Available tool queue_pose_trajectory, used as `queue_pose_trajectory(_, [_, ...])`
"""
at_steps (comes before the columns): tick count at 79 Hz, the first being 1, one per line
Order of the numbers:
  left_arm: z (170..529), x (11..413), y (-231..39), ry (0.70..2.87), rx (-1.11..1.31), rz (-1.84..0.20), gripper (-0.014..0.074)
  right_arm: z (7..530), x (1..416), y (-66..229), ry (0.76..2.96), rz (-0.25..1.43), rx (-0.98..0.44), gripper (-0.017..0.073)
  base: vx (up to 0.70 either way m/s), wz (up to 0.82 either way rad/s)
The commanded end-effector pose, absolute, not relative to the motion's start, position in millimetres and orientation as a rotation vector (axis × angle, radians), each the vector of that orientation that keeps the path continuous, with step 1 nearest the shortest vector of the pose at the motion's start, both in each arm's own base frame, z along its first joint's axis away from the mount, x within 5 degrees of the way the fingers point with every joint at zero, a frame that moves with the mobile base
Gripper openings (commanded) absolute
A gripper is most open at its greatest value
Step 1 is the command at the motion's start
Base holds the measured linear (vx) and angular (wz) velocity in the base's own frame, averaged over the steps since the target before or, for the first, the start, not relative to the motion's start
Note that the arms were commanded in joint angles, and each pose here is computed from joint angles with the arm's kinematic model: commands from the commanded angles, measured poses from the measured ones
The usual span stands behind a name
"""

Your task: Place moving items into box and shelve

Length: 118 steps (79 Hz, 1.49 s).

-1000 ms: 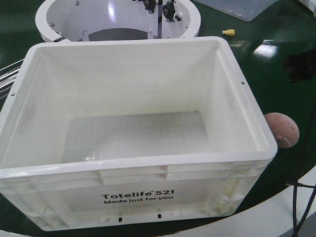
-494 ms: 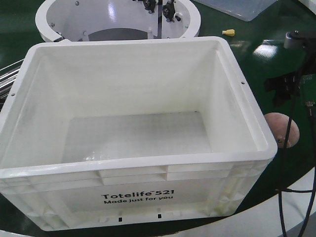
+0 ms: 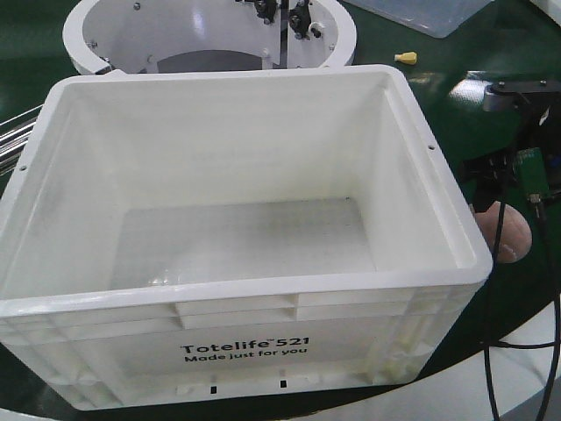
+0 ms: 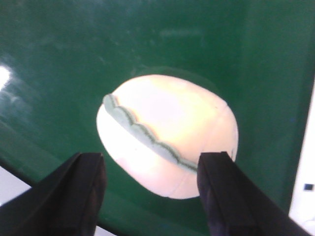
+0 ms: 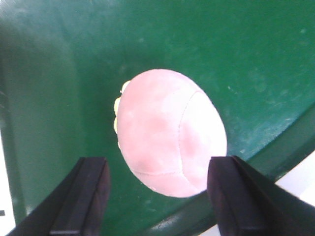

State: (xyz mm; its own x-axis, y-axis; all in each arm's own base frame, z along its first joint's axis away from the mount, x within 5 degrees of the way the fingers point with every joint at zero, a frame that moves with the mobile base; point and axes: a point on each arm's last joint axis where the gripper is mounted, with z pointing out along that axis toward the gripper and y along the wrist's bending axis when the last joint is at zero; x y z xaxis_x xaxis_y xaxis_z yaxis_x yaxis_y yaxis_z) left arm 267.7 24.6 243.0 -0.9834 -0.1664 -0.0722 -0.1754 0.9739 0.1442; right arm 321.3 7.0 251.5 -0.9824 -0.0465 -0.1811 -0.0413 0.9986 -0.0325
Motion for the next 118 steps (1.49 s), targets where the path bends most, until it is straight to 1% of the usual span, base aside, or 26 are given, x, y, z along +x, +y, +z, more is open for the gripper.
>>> queue_pose_trajectory(1, [250.0,270.4,23.4,3.039,-0.281,0.203,0.0533,270.5,323.2,6.2,2.876,-0.038,-0.077,0.0505,0.0,0.0])
queue_pose_trajectory(15, [233.4,278.4,18.1,3.098,-0.258,0.114,0.0533,260.1,328.0,6.3,2.905,-0.04,-0.086,0.0505,0.0,0.0])
queue_pose_trajectory(33, [211.2,286.5,18.3,3.17,-0.258,0.119,0.0531,245.5,333.9,6.9,2.948,-0.032,-0.084,0.0505,0.0,0.0])
queue_pose_trajectory(39, [207.1,286.8,18.4,3.186,-0.258,0.122,0.0505,244.4,335.6,7.0,2.938,-0.032,-0.084,0.0505,0.0,0.0])
queue_pose_trajectory(42, [205.8,286.2,18.7,3.189,-0.254,0.128,0.0478,244.2,336.1,7.0,2.935,-0.032,-0.084,0.0504,0.0,0.0])
queue_pose_trajectory(46, [203.8,286.2,18.8,3.192,-0.254,0.13,0.042,244.2,336.1,7.0,2.934,-0.032,-0.084,0.0498,0.0,0.0])
queue_pose_trajectory(50, [202.5,286.5,19.3,3.197,-0.25,0.139,0.034,244.2,336.1,7.0,2.934,-0.032,-0.084,0.0483,0.0,0.0])
queue_pose_trajectory(51, [202.5,286.3,19.3,3.199,-0.25,0.14,0.03,244.2,336.1,6.9,2.934,-0.034,-0.085,0.0477,0.0,0.0])
queue_pose_trajectory(52, [202.5,286.3,19.3,3.199,-0.25,0.14,0.0286,244.2,336.1,6.9,2.934,-0.034,-0.085,0.047,0.0,0.0])
queue_pose_trajectory(54, [202.2,286.3,19.3,3.201,-0.25,0.14,0.0228,244.2,336.1,6.7,2.934,-0.038,-0.087,0.0456,0.0,0.0])
queue_pose_trajectory(56, [202.2,286.2,19.3,3.203,-0.251,0.14,0.0184,244.2,336.1,6.5,2.934,-0.041,-0.088,0.0435,0.0,0.0])
queue_pose_trajectory(59, [202.2,286.1,19.4,3.203,-0.25,0.142,0.0095,244.2,336.2,6.0,2.934,-0.049,-0.089,0.0395,0.0,0.0])
queue_pose_trajectory(60, [202.2,286.1,19.4,3.203,-0.25,0.142,0.008,244.2,336.2,6.0,2.934,-0.049,-0.09,0.0388,0.0,0.0])
queue_pose_trajectory(63, [202.2,286.0,19.4,3.204,-0.25,0.142,-0.0005,244.2,336.1,5.5,2.934,-0.056,-0.09,0.0347,0.0,0.0])
queue_pose_trajectory(64, [202.2,286.0,19.4,3.205,-0.247,0.142,-0.001,243.8,336.3,5.4,2.935,-0.059,-0.09,0.0329,0.0,0.0])
queue_pose_trajectory(77, [202.3,286.0,20.8,3.203,-0.234,0.167,-0.0009,229.8,338.3,3.9,3.004,-0.085,-0.099,0.0095,0.0,0.0])
queue_pose_trajectory(78, [202.4,286.0,21.2,3.204,-0.23,0.174,-0.0008,227.9,338.7,3.9,3.011,-0.085,-0.099,0.0073,0.0,0.0])
queue_pose_trajectory(79, [203.3,286.4,22.3,3.199,-0.224,0.192,-0.0008,224.2,339.8,3.9,3.022,-0.087,-0.101,0.0021,0.0,0.0])
queue_pose_trajectory(80, [203.3,286.3,22.6,3.2,-0.223,0.198,-0.0008,222.3,340.4,3.9,3.028,-0.087,-0.101,-0.0008,0.0,0.0])
queue_pose_trajectory(81, [203.9,286.4,23.0,3.197,-0.225,0.205,-0.0008,221.7,340.5,3.9,3.031,-0.087,-0.101,-0.0018,0.0,0.0])
queue_pose_trajectory(96, [217.0,283.5,30.7,3.121,-0.281,0.335,-0.0006,220.5,342.9,2.3,3.013,-0.115,-0.117,-0.0013,0.0,0.0])
queue_pose_trajectory(109, [240.6,275.6,30.6,3.031,-0.285,0.322,-0.0006,240.5,337.0,1.8,2.952,-0.12,-0.114,-0.001,0.0,0.0])
queue_pose_trajectory(118, [266.2,265.8,30.3,2.941,-0.31,0.307,-0.0006,262.6,330.4,-0.8,2.868,-0.159,-0.113,-0.001,0.0,0.0])
